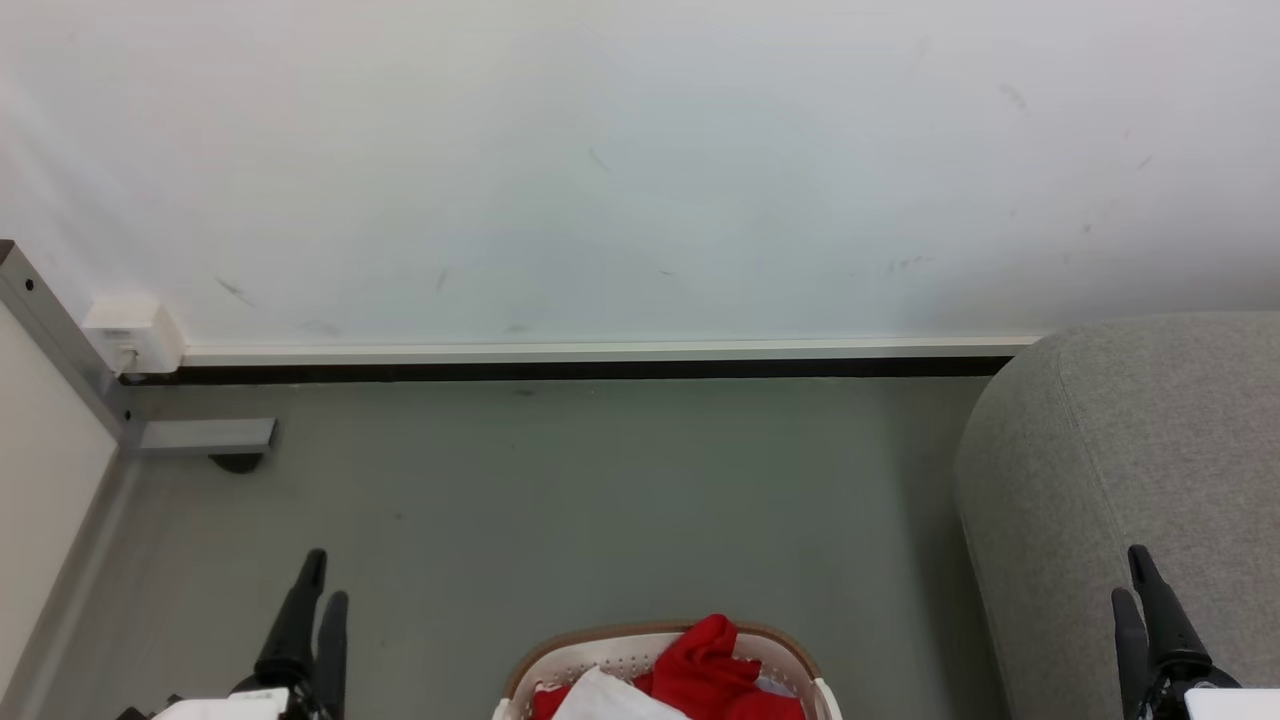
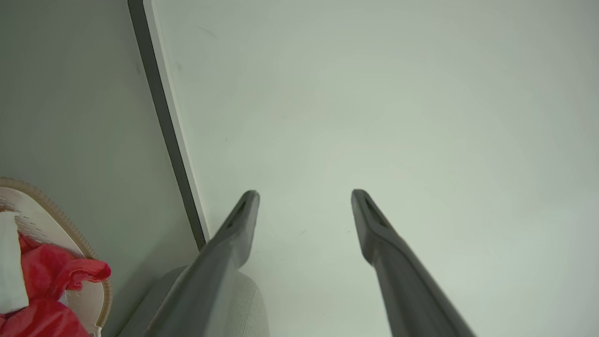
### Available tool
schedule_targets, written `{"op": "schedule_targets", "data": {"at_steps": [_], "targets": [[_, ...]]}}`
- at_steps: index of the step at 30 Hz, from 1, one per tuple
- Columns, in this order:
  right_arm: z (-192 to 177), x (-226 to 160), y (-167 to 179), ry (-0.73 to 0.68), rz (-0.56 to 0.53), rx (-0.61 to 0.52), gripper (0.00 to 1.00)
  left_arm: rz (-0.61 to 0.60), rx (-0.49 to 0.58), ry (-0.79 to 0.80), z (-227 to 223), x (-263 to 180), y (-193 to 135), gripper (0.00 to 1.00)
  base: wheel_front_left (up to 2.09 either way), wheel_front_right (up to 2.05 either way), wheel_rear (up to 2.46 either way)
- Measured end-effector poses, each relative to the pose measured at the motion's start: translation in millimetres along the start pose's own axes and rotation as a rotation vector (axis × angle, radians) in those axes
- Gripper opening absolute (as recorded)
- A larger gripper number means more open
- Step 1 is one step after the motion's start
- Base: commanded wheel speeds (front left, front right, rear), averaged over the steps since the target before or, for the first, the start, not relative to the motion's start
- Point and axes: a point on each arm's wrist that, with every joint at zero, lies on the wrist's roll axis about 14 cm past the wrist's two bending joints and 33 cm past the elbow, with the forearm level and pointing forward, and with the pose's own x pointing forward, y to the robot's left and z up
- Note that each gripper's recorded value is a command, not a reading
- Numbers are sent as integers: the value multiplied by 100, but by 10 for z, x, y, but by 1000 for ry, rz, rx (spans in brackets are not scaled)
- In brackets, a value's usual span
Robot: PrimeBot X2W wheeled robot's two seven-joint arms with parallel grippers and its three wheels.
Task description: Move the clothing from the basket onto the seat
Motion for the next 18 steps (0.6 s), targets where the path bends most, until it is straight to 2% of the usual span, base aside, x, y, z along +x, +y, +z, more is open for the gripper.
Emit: {"op": "schedule_targets", "data": {"at_steps": [7, 18], "targets": [[-1, -12, -1, -9, -5, -132, 100, 13, 50, -12, -12, -2, 22, 100, 0, 0, 0], [-69, -37, 58, 0, 13, -397, 100, 56, 284, -16, -39, -30, 66, 100, 0, 0, 0]]}}
